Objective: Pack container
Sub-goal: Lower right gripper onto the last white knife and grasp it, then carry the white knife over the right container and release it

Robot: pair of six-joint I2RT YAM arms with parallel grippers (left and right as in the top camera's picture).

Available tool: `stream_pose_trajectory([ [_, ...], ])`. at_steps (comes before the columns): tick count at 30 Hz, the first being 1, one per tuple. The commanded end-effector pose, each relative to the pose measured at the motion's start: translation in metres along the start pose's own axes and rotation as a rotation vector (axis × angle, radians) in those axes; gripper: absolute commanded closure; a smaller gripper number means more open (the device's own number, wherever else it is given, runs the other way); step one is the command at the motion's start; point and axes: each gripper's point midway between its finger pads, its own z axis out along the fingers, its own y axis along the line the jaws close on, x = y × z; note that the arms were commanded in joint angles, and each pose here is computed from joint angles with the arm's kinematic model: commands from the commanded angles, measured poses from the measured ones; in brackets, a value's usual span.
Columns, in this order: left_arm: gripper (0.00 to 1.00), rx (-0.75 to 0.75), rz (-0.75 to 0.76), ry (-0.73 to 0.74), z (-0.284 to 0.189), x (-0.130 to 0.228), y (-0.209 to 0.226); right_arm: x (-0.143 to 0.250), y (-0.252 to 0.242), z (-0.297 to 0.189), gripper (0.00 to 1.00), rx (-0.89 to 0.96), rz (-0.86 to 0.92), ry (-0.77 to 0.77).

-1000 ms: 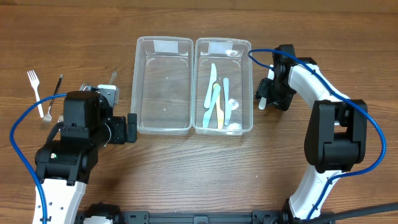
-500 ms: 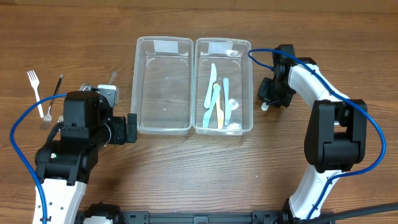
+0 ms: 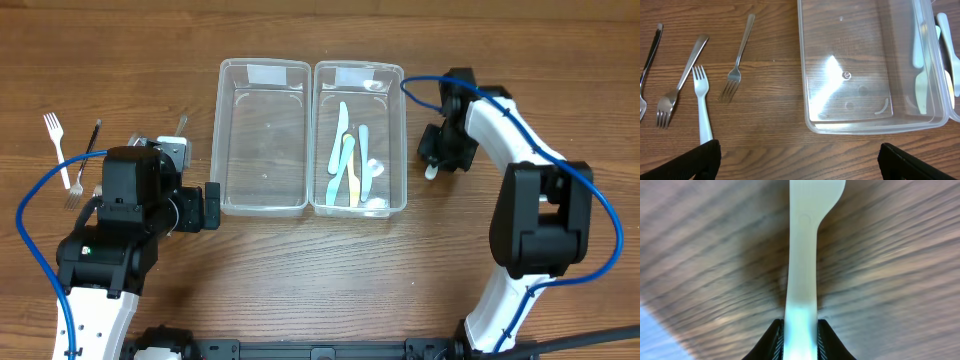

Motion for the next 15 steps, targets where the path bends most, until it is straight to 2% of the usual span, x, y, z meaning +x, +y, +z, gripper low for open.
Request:
stream_pose_trajectory([
  [1, 0.0, 0.019, -0.014, -0.027, -0.006, -0.009, -0.004, -0.036, 0.019, -0.115, 0.96, -0.1, -0.039, -0.3],
  [4, 0.0, 0.02, -0.014, -0.027, -0.006, -0.009, -0.004, -0.031, 0.035, -0.173, 0.96, -0.173, -0.118, -0.422],
  [7, 0.0, 0.019, -0.013, -0.027, -0.006, -0.009, -0.004, -0.011, 0.056, -0.204, 0.96, -0.228, -0.226, -0.471],
  [10, 0.0, 0.02, -0.014, -0.027, -0.006, -0.009, -0.004, 0.014, 0.077, -0.204, 0.96, -0.239, -0.308, -0.441],
  [15, 0.0, 0.019, -0.014, -0.027, -0.006, -0.009, -0.004, 0.047, 0.119, -0.167, 0.96, -0.223, -0.43, -0.343],
])
